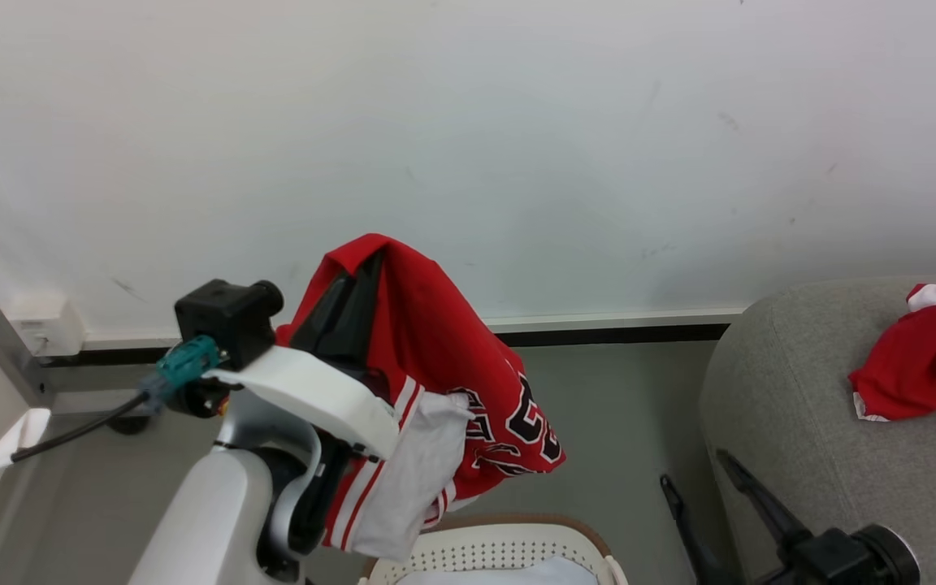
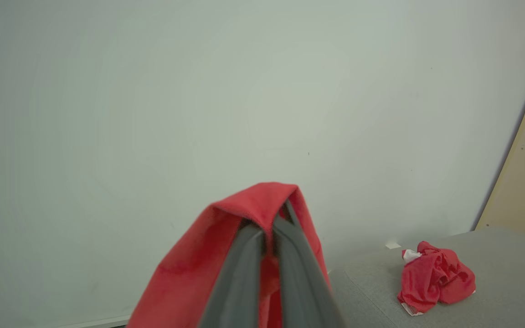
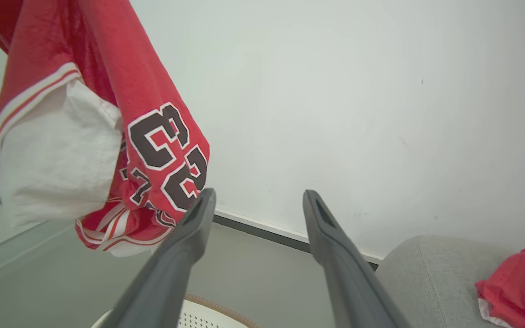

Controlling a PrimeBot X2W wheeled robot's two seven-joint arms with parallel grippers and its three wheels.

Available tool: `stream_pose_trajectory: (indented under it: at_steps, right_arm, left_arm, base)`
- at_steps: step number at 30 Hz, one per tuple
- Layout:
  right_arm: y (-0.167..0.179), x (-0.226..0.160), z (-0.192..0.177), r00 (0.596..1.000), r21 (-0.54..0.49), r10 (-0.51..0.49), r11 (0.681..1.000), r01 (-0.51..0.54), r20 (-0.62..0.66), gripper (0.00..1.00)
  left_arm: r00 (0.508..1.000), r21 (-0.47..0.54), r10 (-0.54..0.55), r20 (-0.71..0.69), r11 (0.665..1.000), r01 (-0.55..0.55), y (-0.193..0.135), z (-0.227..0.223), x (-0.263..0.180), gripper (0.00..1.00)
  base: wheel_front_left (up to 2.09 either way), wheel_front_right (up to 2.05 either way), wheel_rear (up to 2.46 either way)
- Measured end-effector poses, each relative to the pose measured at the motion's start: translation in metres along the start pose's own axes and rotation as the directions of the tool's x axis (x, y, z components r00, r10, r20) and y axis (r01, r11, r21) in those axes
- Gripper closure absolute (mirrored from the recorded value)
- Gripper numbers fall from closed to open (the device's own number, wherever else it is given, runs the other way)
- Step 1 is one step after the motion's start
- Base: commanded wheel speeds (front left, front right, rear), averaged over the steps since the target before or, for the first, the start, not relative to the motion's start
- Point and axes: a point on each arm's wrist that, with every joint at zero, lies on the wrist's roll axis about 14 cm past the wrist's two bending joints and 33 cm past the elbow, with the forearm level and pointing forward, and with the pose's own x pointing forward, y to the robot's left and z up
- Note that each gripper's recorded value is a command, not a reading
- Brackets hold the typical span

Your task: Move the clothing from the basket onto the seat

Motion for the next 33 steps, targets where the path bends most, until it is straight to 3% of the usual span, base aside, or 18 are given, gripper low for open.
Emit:
stream_pose_trajectory:
  at_steps: [4, 6, 10, 14, 22, 28, 29, 30, 33]
  right_arm:
    - [0.025, 0.019, 0.018, 0.987, -0.053, 0.158, 0.986, -0.157, 0.015, 0.00]
    - [0.032, 0.024, 0.022, 0.982, -0.052, 0.189, 0.981, -0.188, 0.013, 0.00]
    - [0.072, 0.047, 0.038, 0.937, -0.078, 0.349, 0.934, -0.348, -0.002, 0.00]
    - [0.100, 0.066, 0.045, 0.898, -0.101, 0.440, 0.892, -0.440, -0.019, 0.00]
    - [0.139, 0.101, 0.040, 0.852, -0.148, 0.517, 0.840, -0.523, -0.077, 0.00]
    - [0.143, 0.120, 0.030, 0.858, -0.159, 0.501, 0.843, -0.514, -0.116, 0.00]
    - [0.143, 0.120, 0.030, 0.858, -0.159, 0.501, 0.843, -0.514, -0.116, 0.64]
    - [0.146, 0.121, 0.025, 0.856, -0.127, 0.500, 0.848, -0.515, -0.130, 1.00]
    - [0.151, 0.122, 0.025, 0.852, -0.071, 0.509, 0.852, -0.519, -0.120, 1.00]
  left_arm:
    - [1.000, -0.013, -0.007, -0.014, 1.000, 0.007, -0.004, -0.006, -0.002, 1.00]
    - [1.000, -0.015, -0.009, -0.015, 1.000, 0.009, -0.005, -0.007, -0.003, 1.00]
    - [0.999, -0.016, -0.025, -0.030, 1.000, 0.025, -0.009, -0.012, -0.004, 1.00]
    - [0.998, -0.019, -0.038, -0.040, 0.999, 0.037, -0.013, -0.016, -0.005, 1.00]
    - [0.997, -0.020, -0.064, -0.049, 0.998, 0.063, -0.021, -0.017, -0.008, 1.00]
    - [0.996, -0.023, -0.074, -0.055, 0.997, 0.072, -0.025, -0.016, -0.012, 1.00]
    - [0.996, -0.023, -0.074, -0.055, 0.997, 0.072, -0.025, -0.016, -0.012, 1.00]
    - [0.996, -0.025, -0.077, -0.055, 0.997, 0.075, -0.027, -0.016, -0.013, 1.00]
    - [0.996, -0.025, -0.068, -0.058, 0.997, 0.067, -0.024, -0.016, -0.014, 1.00]
  base:
    - [0.00, 0.00, 0.00]
    - [0.00, 0.00, 0.00]
    - [0.00, 0.00, 0.00]
    - [0.00, 0.00, 0.00]
    - [0.00, 0.00, 0.00]
    - [0.00, 0.00, 0.00]
    - [0.00, 0.00, 0.00]
    - [0.00, 0.00, 0.00]
    - [0.00, 0.00, 0.00]
